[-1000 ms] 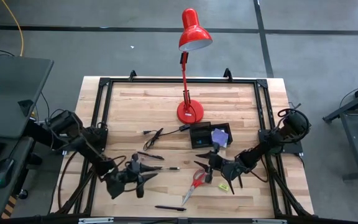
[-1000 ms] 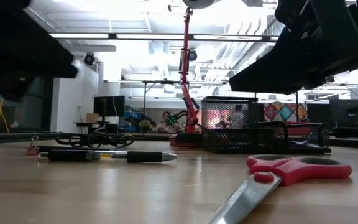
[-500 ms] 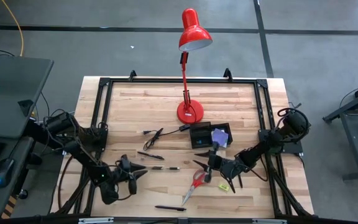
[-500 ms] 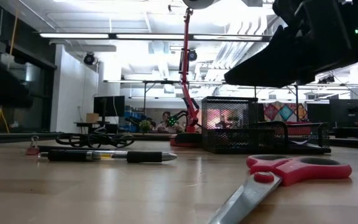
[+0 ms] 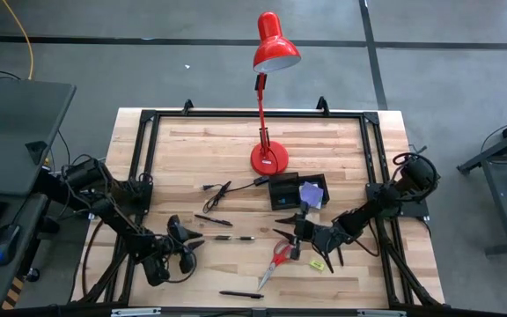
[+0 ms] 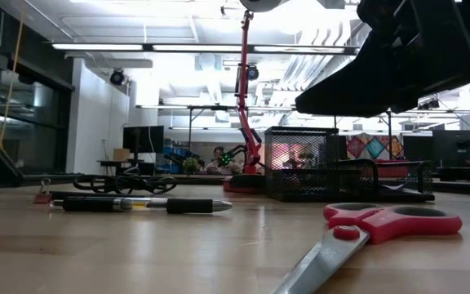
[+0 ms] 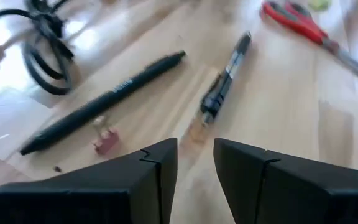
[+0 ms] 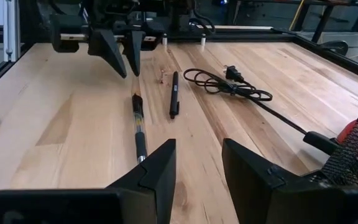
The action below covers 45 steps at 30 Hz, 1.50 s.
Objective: Pick and place office supplies into organizer
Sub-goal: Put the red binder clip into the desk organizer
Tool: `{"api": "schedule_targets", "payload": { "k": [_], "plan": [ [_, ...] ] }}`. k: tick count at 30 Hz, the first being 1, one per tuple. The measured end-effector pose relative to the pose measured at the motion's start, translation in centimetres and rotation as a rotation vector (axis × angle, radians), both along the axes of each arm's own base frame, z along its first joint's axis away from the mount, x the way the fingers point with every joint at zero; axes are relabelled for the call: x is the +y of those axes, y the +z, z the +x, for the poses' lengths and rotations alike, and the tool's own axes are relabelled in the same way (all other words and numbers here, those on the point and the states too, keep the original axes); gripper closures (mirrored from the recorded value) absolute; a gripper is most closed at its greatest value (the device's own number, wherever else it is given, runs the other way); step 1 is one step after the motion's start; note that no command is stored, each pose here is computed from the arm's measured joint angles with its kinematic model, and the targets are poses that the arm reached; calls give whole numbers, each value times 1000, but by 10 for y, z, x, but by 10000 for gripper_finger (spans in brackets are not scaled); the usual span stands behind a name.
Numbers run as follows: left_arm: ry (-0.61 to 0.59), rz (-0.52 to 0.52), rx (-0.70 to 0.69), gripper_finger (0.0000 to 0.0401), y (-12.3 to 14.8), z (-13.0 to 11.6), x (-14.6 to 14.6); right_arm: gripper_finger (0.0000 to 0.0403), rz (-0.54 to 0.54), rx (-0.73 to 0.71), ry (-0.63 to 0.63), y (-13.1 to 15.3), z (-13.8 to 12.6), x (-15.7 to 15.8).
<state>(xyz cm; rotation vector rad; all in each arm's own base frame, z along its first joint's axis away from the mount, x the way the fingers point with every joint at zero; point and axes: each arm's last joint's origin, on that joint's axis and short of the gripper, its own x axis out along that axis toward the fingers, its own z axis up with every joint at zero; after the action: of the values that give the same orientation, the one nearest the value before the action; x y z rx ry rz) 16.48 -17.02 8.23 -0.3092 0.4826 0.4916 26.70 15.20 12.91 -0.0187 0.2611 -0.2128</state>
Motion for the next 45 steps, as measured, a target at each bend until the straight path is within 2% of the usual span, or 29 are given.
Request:
{"api": "schedule_targets", "payload": {
  "k": [4, 12, 19, 25, 38, 41, 45],
  "plan": [
    [-58, -11, 110, 304, -3, -1, 0, 279, 16, -3, -5, 0, 0, 0],
    [-120, 62, 151, 304, -3, -4, -1, 279, 32, 8, -2, -2, 0, 0],
    [-110, 81, 137, 304, -3, -3, 0, 279, 35, 9, 5, -2, 0, 0],
    [-157, 166, 127, 304, 16, 2, -6, 279, 42, 10, 3, -2, -1, 0],
    [-157, 329, 150, 305, 42, 7, -10, 279, 44, 13, 2, -2, -1, 0],
    [-170, 325, 161, 319, 47, 13, -12, 279, 43, 13, 2, -2, -1, 0],
    [-175, 354, 149, 379, 53, 16, -16, 279, 49, 13, 0, -2, -1, 0]
  ]
}}
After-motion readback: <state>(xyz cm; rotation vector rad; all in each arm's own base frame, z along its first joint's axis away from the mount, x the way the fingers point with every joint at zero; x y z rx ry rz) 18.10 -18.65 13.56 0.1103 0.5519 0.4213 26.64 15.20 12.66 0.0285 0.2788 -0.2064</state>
